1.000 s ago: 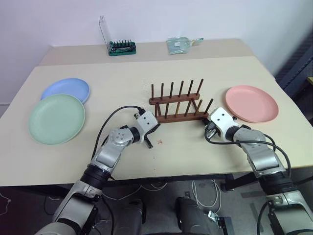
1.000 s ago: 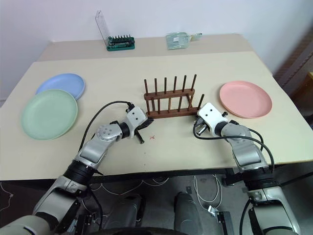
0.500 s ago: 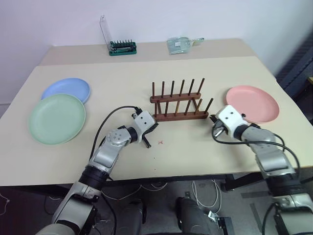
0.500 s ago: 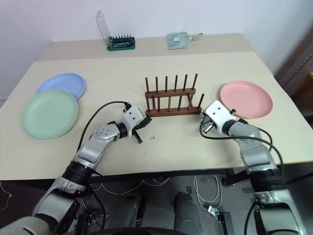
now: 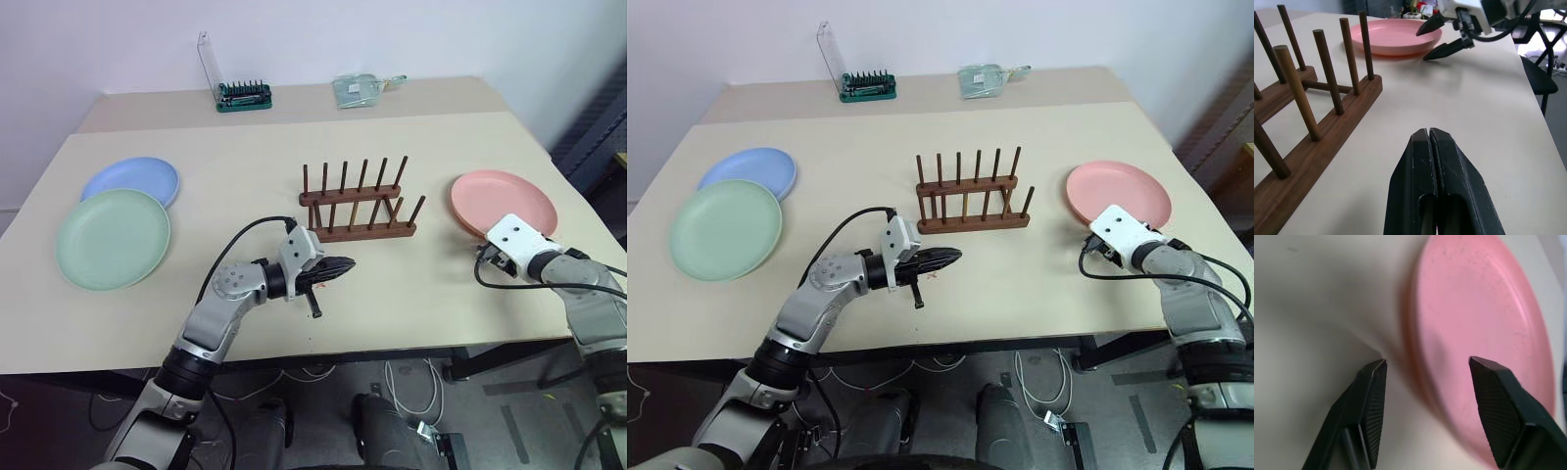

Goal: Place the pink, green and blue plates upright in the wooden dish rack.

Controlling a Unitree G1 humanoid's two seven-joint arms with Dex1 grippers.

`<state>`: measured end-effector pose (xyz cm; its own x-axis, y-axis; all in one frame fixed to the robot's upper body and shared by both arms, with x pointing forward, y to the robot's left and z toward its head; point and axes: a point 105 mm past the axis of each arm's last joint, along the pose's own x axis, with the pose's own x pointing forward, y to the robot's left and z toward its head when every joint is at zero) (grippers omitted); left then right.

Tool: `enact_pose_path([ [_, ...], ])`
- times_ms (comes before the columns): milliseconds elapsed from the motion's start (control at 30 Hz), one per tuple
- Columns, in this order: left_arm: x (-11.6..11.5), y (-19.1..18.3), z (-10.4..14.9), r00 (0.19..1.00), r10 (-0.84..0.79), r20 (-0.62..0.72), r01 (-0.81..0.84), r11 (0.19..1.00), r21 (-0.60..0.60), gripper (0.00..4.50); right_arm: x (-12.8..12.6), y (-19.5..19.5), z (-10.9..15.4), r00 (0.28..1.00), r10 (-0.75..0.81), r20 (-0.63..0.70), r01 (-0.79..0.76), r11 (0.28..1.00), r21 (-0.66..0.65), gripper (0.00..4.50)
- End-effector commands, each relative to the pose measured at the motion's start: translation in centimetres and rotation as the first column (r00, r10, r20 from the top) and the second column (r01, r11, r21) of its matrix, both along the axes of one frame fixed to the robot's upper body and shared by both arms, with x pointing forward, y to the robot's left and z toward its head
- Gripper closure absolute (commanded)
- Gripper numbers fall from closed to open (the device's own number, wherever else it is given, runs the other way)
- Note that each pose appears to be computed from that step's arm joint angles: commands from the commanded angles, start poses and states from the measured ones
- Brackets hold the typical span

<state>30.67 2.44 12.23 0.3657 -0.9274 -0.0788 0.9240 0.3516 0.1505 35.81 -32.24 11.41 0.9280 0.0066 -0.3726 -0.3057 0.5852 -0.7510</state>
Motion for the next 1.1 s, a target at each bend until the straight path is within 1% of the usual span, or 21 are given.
enact_pose_path([
  [33, -0.1, 0.1, 1.2, 1.000, 0.000, 0.030, 0.001, 1.000, -0.026, 4.50, 0.5, -0.2, 0.8, 0.999, -0.001, 0.042, 0.002, 1.000, -0.024, 3.59],
  [67, -0.1, 0.1, 1.2, 1.000, 0.001, 0.029, 0.000, 1.000, -0.026, 4.50, 0.5, -0.1, 0.9, 0.999, 0.005, 0.044, -0.004, 1.000, -0.023, 4.13],
  [100, -0.1, 0.1, 1.2, 1.000, 0.003, 0.027, -0.002, 1.000, -0.026, 4.50, 0.6, 0.0, 0.9, 0.999, 0.012, 0.048, -0.011, 1.000, -0.024, 4.48],
  [200, -0.1, 0.1, 1.2, 1.000, 0.006, 0.028, -0.005, 1.000, -0.025, 4.50, 0.7, 0.2, 1.2, 0.998, 0.026, 0.061, -0.024, 0.999, -0.035, 4.48],
  [233, -0.1, 0.2, 1.2, 1.000, 0.006, 0.028, -0.006, 1.000, -0.025, 4.50, 0.8, 0.6, 2.0, 0.995, 0.044, 0.090, -0.040, 0.998, -0.048, 4.48],
  [300, -0.1, 0.2, 1.2, 0.999, 0.008, 0.031, -0.008, 1.000, -0.026, 4.50, 1.3, 1.4, 4.8, 0.977, 0.080, 0.197, -0.069, 0.996, -0.062, 4.48],
  [333, 0.0, 0.2, 1.2, 0.999, 0.010, 0.035, -0.010, 1.000, -0.024, 4.50, 1.5, 2.4, 6.6, 0.960, 0.119, 0.255, -0.111, 0.993, -0.048, 4.48],
  [367, 0.0, 0.3, 1.2, 0.999, 0.012, 0.038, -0.011, 1.000, -0.022, 4.50, 1.5, 3.0, 7.6, 0.947, 0.144, 0.289, -0.139, 0.990, -0.038, 4.48],
  [400, 0.0, 0.3, 1.2, 0.999, 0.011, 0.037, -0.010, 1.000, -0.020, 4.50, 1.6, 4.9, 10.3, 0.909, 0.172, 0.380, -0.219, 0.972, 0.084, 4.48],
  [433, 0.0, 0.3, 1.1, 0.999, 0.010, 0.035, -0.010, 1.000, -0.019, 4.50, 1.4, 6.2, 12.1, 0.877, 0.189, 0.442, -0.287, 0.944, 0.165, 4.48],
  [467, 0.0, 0.3, 1.1, 0.999, 0.009, 0.034, -0.008, 1.000, -0.018, 4.50, 1.1, 7.6, 14.4, 0.839, 0.192, 0.509, -0.367, 0.891, 0.268, 4.48],
  [500, 0.0, 0.2, 1.1, 0.999, 0.007, 0.033, -0.007, 1.000, -0.019, 4.50, 0.6, 8.9, 16.4, 0.805, 0.199, 0.559, -0.452, 0.816, 0.360, 4.48],
  [533, 0.0, 0.2, 1.0, 0.999, 0.006, 0.033, -0.005, 1.000, -0.019, 4.50, -0.2, 10.1, 17.9, 0.784, 0.220, 0.580, -0.526, 0.732, 0.433, 4.48],
  [600, 0.0, 0.1, 1.1, 0.999, 0.004, 0.033, -0.003, 1.000, -0.021, 4.50, -2.3, 12.8, 20.1, 0.732, 0.316, 0.604, -0.662, 0.542, 0.518, 4.48],
  [667, 0.1, 0.1, 1.1, 0.999, 0.005, 0.033, -0.004, 1.000, -0.024, 4.50, -4.0, 14.4, 21.6, 0.694, 0.364, 0.621, -0.720, 0.342, 0.603, 4.48],
  [700, 0.1, 0.1, 1.1, 0.999, 0.006, 0.033, -0.005, 1.000, -0.026, 4.50, -4.6, 14.9, 22.1, 0.679, 0.383, 0.626, -0.729, 0.260, 0.633, 4.48],
  [733, 0.1, 0.1, 1.1, 0.999, 0.006, 0.033, -0.005, 1.000, -0.027, 4.50, -5.1, 15.4, 22.2, 0.670, 0.408, 0.620, -0.728, 0.198, 0.656, 4.48],
  [767, 0.1, 0.1, 1.1, 0.999, 0.006, 0.034, -0.005, 1.000, -0.028, 4.50, -5.4, 15.8, 22.0, 0.662, 0.438, 0.608, -0.724, 0.164, 0.669, 4.48],
  [833, 0.1, 0.1, 1.2, 0.999, 0.006, 0.042, -0.005, 0.999, -0.035, 4.50, -5.4, 16.2, 21.2, 0.676, 0.473, 0.565, -0.695, 0.153, 0.703, 4.48],
  [967, -0.3, 0.2, 1.5, 0.999, -0.008, 0.041, 0.010, 0.999, -0.053, 4.50, -4.0, 15.5, 19.5, 0.734, 0.450, 0.510, -0.631, 0.174, 0.756, 4.48],
  [1100, -0.5, 0.3, 1.5, 0.999, -0.017, 0.031, 0.019, 0.998, -0.063, 4.50, -3.4, 15.0, 19.0, 0.749, 0.440, 0.496, -0.609, 0.159, 0.777, 4.48],
])
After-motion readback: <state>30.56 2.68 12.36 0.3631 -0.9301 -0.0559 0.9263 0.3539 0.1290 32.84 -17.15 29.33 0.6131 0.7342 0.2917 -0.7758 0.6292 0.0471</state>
